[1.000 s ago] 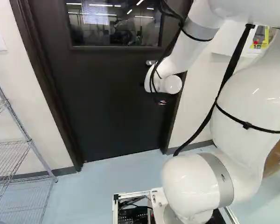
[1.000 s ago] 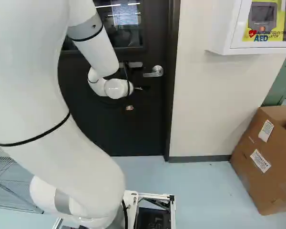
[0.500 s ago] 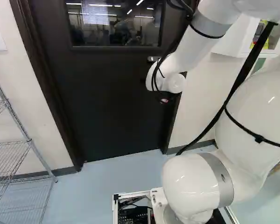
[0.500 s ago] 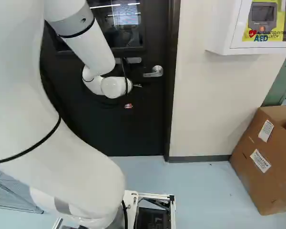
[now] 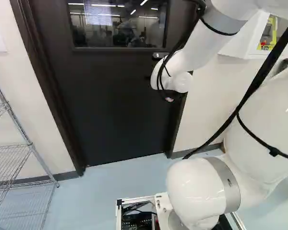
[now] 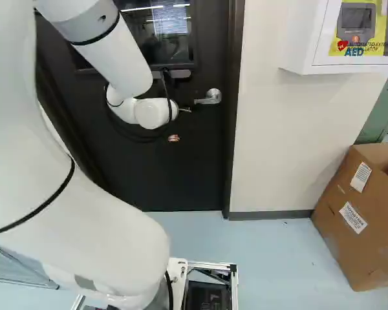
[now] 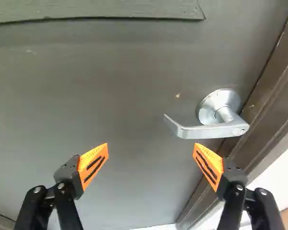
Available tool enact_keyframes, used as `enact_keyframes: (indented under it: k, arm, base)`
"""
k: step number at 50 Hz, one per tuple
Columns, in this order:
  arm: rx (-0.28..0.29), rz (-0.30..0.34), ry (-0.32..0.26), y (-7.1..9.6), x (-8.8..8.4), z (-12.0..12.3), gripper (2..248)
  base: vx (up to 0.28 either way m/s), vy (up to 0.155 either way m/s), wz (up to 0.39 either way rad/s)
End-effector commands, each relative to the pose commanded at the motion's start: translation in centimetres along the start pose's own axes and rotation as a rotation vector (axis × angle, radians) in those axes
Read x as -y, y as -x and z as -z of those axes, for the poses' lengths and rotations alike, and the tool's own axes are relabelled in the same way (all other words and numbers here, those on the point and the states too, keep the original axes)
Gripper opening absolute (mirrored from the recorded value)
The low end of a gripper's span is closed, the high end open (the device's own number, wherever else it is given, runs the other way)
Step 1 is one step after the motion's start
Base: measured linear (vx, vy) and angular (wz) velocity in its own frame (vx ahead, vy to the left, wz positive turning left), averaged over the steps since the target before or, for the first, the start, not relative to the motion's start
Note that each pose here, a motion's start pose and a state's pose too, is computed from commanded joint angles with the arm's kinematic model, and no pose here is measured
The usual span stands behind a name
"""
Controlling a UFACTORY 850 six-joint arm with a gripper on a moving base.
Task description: Open the door and move inside
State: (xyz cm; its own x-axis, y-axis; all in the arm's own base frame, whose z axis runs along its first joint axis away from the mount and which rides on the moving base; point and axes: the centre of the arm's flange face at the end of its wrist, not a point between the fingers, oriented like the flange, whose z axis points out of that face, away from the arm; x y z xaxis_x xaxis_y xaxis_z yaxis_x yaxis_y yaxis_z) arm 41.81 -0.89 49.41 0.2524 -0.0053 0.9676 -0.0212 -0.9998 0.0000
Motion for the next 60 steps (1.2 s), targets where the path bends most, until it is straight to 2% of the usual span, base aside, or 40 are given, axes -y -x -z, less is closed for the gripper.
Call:
enact_keyframes:
  k: [26,40,60]
  arm:
    - [-0.062,0.0,0.001,-2.5,0.0,1.0,247]
    - [-0.094,-0.003,0.015,-4.0,-0.7,1.2,247]
    - [-0.121,-0.009,0.044,-6.7,-2.0,-0.7,247]
  base:
    - [0.0,0.0,0.0]
    - [0.0,0.0,0.0]
    - [0.0,0.0,0.0]
